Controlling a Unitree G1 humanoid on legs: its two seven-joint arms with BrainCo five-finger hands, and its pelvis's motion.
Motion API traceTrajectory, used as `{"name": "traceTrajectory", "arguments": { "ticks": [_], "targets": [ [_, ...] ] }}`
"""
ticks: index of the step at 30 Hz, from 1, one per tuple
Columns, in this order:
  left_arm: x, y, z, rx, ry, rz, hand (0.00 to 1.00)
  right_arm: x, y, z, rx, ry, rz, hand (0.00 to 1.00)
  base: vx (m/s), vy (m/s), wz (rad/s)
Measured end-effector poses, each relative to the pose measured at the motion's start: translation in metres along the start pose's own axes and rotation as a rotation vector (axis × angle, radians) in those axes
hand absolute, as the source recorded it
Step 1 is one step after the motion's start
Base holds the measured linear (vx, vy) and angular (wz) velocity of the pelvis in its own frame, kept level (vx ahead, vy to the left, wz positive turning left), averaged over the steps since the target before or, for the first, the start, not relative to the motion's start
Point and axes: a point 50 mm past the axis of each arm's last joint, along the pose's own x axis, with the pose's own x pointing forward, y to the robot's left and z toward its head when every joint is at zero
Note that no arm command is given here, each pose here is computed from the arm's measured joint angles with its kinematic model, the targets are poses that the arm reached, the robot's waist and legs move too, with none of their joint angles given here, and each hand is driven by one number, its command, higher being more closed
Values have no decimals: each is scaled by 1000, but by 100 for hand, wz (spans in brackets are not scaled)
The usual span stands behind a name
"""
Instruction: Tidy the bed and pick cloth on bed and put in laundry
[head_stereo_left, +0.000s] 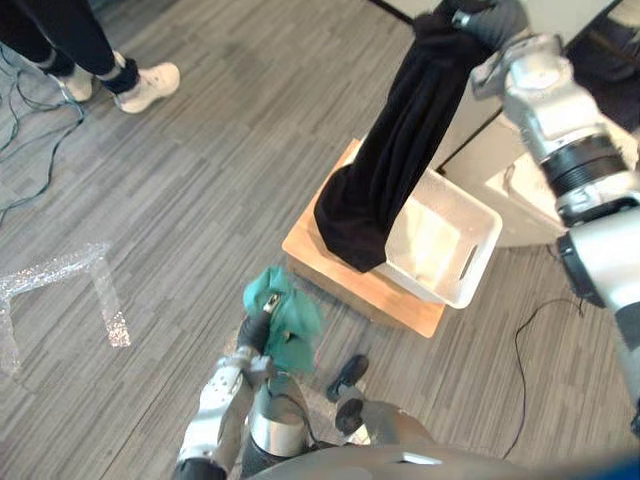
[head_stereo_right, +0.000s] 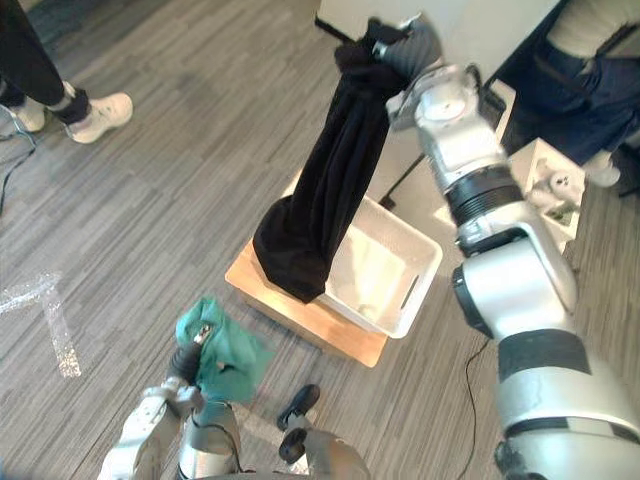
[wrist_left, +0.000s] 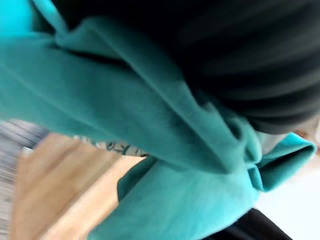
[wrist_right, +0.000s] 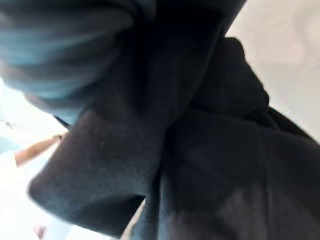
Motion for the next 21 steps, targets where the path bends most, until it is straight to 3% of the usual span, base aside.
{"name": "traceTrajectory", "arguments": {
  "ticks": [5,10,17,21],
  "targets": [
    [20,-29,14,31,-30,-103,100,0,1,0,40,-5,18,100,-48,77,-14],
    [20,-38,8,29,-14,-98,100,-15,2,-56,150,128,-33,100,1,50,-14],
    [23,-45,5,2,-51,-100,100,-55,31,-135,292,278,-61,100,19,42,-22],
    [24,-48,7,-9,-85,-106,100,-74,50,-152,324,273,-40,100,-1,22,-26]
  ]
}}
